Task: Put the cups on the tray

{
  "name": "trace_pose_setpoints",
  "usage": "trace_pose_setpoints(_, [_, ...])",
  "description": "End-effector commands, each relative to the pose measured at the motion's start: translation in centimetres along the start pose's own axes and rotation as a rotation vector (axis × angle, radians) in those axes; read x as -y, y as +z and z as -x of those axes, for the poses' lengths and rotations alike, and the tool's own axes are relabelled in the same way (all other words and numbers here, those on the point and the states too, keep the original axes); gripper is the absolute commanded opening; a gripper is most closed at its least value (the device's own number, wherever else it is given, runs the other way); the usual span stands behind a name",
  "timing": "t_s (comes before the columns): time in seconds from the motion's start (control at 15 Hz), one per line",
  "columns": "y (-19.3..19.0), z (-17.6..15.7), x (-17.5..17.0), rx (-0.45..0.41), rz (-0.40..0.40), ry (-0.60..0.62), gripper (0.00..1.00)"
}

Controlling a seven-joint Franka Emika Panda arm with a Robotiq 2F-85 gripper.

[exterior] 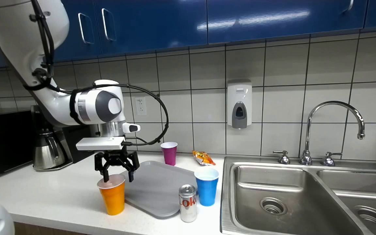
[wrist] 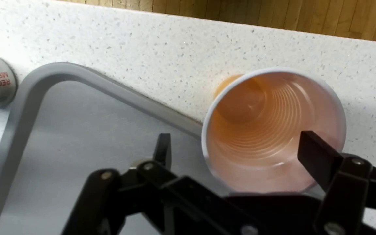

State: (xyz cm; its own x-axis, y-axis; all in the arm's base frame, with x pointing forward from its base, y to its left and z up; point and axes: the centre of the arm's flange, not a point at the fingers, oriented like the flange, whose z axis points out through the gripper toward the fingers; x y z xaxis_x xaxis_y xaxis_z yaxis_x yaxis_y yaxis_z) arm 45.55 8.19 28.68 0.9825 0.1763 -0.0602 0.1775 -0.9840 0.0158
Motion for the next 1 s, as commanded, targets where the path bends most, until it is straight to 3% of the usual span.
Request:
trace_pose_setpoints(0.0, [0.81, 0.21, 0.54, -0.011, 0.003, -0.018, 1.00])
trace_pose_setpoints(0.2, [1.06, 0.35, 0.81, -0.011, 0.002, -0.022, 1.00])
trace_pose_setpoints(0.27, [1.09, 0.40, 0.87, -0.014, 0.003, -0.024, 0.75])
trace_pose_setpoints(0.4, [1.12, 0.53, 0.91, -0.016, 0.006, -0.027, 0.68])
trace_pose_setpoints(0.93, [1.33, 0.94, 0.81, -0.009, 0.008, -0.032, 0.05])
